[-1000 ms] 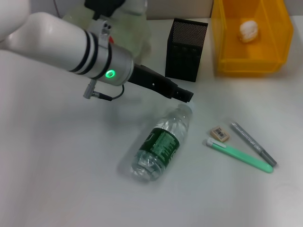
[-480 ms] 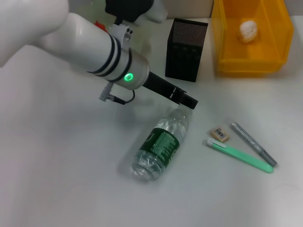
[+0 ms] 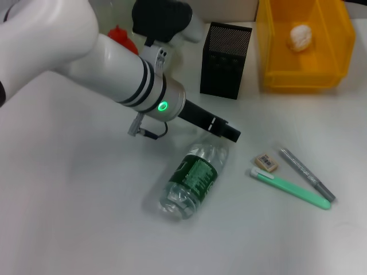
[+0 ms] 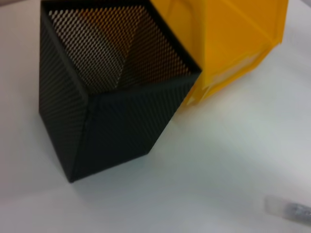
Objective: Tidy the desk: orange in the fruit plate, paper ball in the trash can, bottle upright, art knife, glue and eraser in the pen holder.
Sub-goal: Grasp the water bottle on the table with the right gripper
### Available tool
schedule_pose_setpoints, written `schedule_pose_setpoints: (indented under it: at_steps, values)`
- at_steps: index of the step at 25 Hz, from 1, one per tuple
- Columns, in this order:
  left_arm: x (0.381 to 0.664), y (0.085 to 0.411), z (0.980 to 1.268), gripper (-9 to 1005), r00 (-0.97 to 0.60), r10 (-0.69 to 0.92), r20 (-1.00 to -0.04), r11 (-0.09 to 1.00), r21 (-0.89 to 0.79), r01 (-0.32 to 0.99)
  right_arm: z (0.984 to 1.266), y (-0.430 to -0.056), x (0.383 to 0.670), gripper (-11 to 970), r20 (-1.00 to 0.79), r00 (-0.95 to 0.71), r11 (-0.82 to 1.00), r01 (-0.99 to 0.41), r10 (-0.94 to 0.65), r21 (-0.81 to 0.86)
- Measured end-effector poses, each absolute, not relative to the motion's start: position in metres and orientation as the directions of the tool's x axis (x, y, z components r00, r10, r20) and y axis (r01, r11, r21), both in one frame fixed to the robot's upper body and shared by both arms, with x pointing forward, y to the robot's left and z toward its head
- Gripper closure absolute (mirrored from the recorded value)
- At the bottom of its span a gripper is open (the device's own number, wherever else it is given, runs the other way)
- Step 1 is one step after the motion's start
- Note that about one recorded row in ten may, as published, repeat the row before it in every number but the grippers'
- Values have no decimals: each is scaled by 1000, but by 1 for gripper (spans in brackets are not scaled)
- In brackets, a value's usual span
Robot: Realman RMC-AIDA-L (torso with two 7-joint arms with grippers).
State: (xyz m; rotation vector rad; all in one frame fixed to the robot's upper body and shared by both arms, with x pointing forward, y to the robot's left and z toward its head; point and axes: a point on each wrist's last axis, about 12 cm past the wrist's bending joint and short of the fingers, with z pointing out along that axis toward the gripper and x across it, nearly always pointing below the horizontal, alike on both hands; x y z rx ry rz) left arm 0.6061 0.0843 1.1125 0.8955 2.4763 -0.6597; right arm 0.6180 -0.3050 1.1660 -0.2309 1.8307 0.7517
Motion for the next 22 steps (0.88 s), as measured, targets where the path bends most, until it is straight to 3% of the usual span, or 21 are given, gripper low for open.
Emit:
schedule_pose_setpoints:
  at_steps: [22]
  values:
    - [602, 83, 1100, 354, -675, 501, -542, 679, -238, 695, 1157, -292, 622, 246, -898, -406, 767, -518, 169, 378]
